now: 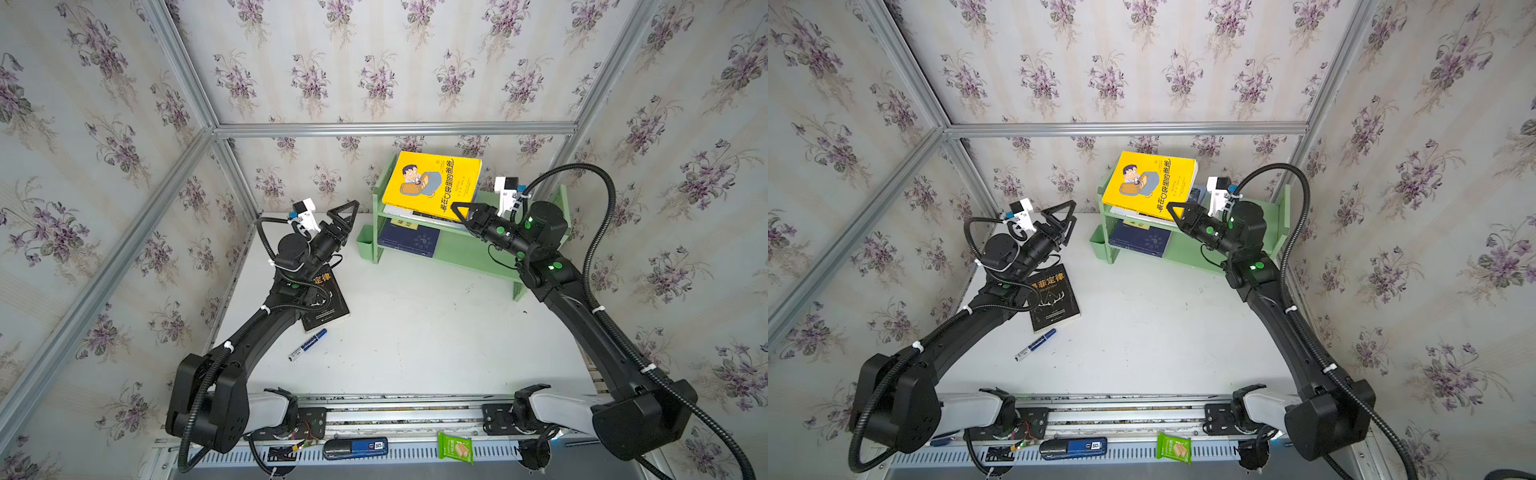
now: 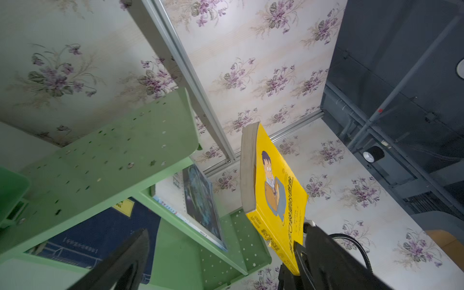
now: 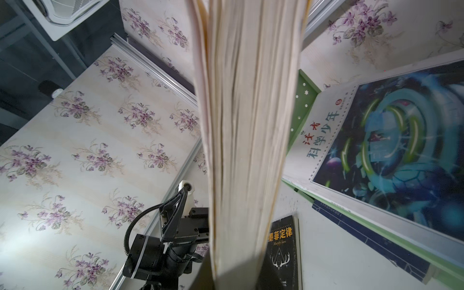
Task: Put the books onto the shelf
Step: 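Lower the yellow book onto the shelf top with both grippers, then push the yellow book flat with the right gripper while the left draws back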
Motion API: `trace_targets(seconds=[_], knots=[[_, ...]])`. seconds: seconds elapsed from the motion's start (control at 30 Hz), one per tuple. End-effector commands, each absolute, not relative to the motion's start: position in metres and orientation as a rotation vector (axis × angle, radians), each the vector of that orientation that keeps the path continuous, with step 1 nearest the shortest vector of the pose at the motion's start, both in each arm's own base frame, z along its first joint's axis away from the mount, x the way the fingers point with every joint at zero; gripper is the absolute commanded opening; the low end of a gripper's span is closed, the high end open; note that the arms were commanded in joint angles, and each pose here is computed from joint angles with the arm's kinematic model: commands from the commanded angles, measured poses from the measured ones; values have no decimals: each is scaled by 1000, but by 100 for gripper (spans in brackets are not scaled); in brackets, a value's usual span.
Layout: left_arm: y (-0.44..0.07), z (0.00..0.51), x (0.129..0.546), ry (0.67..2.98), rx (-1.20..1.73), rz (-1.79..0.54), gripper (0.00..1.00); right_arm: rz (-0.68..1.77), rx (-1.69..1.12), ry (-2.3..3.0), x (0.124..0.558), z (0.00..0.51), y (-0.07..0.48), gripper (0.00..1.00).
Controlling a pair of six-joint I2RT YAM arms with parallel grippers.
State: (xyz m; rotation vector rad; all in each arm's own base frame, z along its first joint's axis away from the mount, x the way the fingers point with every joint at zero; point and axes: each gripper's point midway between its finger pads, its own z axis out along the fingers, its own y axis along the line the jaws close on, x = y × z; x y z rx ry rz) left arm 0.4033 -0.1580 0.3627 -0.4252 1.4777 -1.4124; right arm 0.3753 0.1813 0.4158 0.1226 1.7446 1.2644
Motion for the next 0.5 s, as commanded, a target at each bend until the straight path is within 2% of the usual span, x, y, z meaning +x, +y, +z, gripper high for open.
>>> trace_targets(seconds=[0.0,0.47], knots=[[-152,355,403,1491,-444,-1420,99,1208,116,1665,389,438,175,11],[-152,324,421,1550,-476,-1486,99,1126,210,1800,434,393,174,11]])
